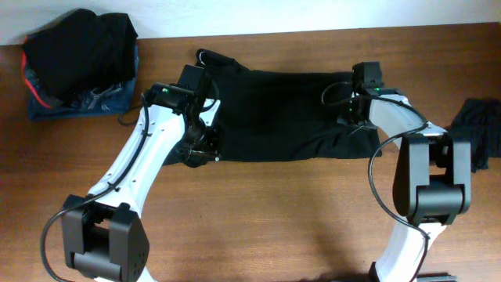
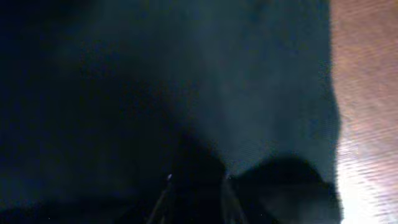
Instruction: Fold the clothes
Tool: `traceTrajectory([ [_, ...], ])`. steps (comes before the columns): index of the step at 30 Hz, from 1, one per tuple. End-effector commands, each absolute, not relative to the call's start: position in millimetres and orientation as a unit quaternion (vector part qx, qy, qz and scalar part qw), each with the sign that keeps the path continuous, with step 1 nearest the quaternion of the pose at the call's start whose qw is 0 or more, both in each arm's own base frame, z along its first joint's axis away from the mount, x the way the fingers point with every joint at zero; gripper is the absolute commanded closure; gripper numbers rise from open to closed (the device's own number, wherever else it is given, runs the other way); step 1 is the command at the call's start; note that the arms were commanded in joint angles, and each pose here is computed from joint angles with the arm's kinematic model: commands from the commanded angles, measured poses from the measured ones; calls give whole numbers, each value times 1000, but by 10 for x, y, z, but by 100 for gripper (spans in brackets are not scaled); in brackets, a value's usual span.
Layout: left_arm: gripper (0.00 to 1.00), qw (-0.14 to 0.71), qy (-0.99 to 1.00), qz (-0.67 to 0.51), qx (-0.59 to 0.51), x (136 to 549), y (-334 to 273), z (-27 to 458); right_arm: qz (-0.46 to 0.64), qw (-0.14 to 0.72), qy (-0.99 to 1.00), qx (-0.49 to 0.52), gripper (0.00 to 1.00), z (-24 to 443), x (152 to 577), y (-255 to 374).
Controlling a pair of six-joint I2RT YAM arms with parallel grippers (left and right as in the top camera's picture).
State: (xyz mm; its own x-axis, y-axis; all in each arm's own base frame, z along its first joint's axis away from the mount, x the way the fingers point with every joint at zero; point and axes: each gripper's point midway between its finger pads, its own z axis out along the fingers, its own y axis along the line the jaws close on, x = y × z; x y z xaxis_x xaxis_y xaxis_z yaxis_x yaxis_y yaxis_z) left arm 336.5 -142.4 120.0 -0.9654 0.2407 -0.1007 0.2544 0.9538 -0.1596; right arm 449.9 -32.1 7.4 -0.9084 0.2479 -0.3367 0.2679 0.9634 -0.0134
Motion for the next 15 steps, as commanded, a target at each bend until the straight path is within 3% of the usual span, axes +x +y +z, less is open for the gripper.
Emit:
traceTrajectory([
  [1, 37, 35, 974, -128, 184, 3289, -1655, 1212, -39, 191, 968, 156, 64, 391, 4561, -557],
  [4, 37, 42, 966, -140, 212, 3245, -1866, 1227, -37, 219, 961, 164, 54, 848, 4636, -632],
  [7, 37, 39, 965, -141, 216, 3187, -1990, 1218, -29, 239, 957, 163, 27, 1246, 4666, -615],
  [8, 37, 31, 970, -140, 196, 3172, -2018, 1185, -7, 240, 958, 158, 23, 1415, 4657, -537],
  [15, 37, -5, 984, -133, 120, 3397, -2098, 576, 178, 177, 961, 119, 20, 1629, 4400, 153],
])
